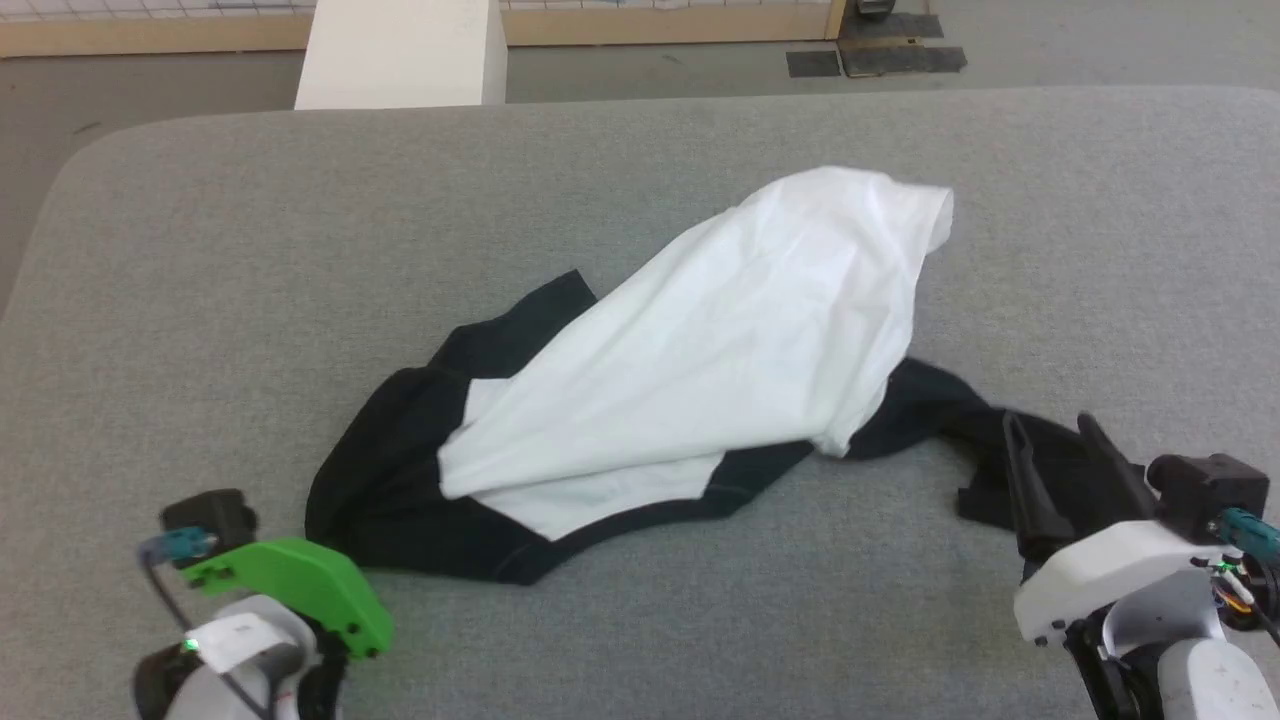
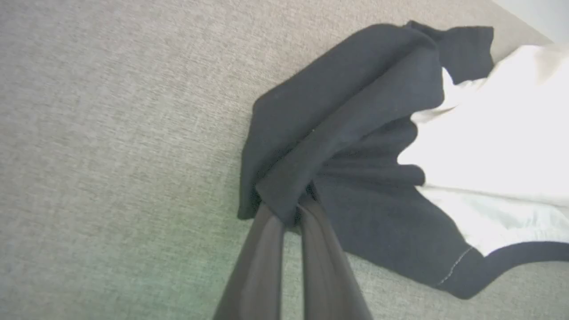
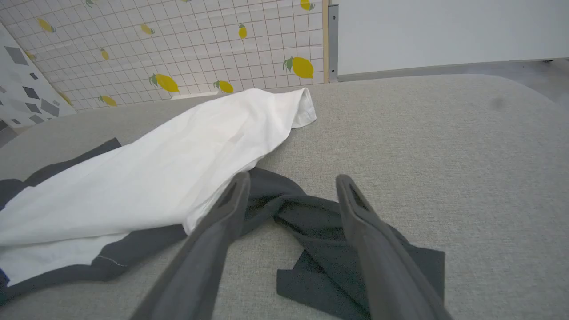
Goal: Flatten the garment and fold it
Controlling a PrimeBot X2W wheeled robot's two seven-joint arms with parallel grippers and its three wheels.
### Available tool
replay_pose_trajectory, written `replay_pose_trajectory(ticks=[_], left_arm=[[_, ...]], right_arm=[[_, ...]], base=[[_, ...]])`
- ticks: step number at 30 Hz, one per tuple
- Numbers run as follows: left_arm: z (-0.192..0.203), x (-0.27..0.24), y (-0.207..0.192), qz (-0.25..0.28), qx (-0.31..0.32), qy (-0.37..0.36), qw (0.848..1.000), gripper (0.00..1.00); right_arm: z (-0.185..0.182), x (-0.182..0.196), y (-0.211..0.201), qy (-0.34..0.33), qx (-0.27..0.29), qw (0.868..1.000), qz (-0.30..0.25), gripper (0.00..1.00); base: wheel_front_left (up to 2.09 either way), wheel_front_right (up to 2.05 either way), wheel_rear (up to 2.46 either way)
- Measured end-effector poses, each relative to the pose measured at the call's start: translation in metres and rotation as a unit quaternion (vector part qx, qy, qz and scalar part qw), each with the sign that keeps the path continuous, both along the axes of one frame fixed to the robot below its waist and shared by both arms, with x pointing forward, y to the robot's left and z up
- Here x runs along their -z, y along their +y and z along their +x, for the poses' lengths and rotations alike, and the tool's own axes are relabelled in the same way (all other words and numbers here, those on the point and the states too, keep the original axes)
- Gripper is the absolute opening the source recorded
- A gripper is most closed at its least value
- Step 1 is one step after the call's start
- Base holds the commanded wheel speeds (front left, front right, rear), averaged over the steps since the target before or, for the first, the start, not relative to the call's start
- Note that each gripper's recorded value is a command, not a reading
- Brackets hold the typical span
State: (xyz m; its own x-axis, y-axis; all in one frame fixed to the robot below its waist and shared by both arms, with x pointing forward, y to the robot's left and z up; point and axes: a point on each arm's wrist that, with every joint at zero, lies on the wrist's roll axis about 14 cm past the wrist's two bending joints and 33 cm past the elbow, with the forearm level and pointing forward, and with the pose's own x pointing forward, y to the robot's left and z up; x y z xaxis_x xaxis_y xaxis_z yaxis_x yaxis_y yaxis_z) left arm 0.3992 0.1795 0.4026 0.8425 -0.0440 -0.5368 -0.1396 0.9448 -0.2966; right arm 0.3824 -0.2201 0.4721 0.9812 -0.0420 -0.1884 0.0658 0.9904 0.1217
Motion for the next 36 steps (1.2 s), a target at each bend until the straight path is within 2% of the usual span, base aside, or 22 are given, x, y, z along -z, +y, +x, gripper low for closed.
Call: replay_pose_trajectory(ticks=[3,4,5,9,14,22,23,25,26,30,36], left_arm=[[0.001,-0.005,0.018,0.004,-0.022,-0.011,1.0,0.0],[0.001,-0.006,0.02,0.001,-0.028,-0.013,1.0,0.56],[0.0,-0.006,0.021,-0.003,-0.031,-0.013,0.999,1.0],[0.002,-0.008,0.015,-0.014,-0.034,-0.029,0.999,1.0],[-0.004,-0.002,-0.007,-0.053,-0.028,-0.033,0.998,1.0],[-0.009,-0.017,0.01,-0.041,-0.056,-0.093,0.993,1.0],[-0.009,-0.021,0.015,-0.038,-0.063,-0.104,0.992,1.0],[-0.01,-0.027,0.024,-0.029,-0.077,-0.126,0.989,1.0],[-0.011,-0.029,0.029,-0.025,-0.084,-0.134,0.987,1.0],[-0.014,-0.034,0.043,-0.009,-0.107,-0.155,0.982,1.0],[-0.014,-0.031,0.044,-0.006,-0.106,-0.154,0.982,1.0]], right_arm=[[-0.005,0.014,0.0,0.042,-0.005,0.999,-0.014,1.0],[-0.007,0.019,0.0,0.056,-0.006,0.998,-0.018,1.0],[-0.009,0.022,0.0,0.068,-0.007,0.997,-0.021,1.0],[-0.019,0.037,-0.01,0.112,0.001,0.993,-0.046,1.0],[-0.026,0.057,-0.028,0.171,0.022,0.983,-0.065,1.0],[-0.031,0.1,-0.031,0.281,0.019,0.957,-0.071,1.0],[-0.031,0.104,-0.03,0.294,0.018,0.953,-0.07,0.81],[-0.026,0.108,-0.031,0.309,0.017,0.948,-0.073,0.04],[-0.024,0.108,-0.032,0.311,0.015,0.947,-0.078,0.0],[-0.014,0.099,-0.054,0.311,0.028,0.944,-0.106,0.0],[0.005,0.038,-0.124,0.254,0.099,0.945,-0.179,0.0]], base=[[0.0,0.0,0.0],[0.0,0.0,0.0],[0.0,0.0,0.0],[0.0,0.0,0.0],[0.0,0.0,0.0],[0.0,0.0,0.0],[0.0,0.0,0.0],[0.0,0.0,0.0],[0.0,0.0,0.0],[0.0,0.0,0.0],[0.0,0.0,0.0]])
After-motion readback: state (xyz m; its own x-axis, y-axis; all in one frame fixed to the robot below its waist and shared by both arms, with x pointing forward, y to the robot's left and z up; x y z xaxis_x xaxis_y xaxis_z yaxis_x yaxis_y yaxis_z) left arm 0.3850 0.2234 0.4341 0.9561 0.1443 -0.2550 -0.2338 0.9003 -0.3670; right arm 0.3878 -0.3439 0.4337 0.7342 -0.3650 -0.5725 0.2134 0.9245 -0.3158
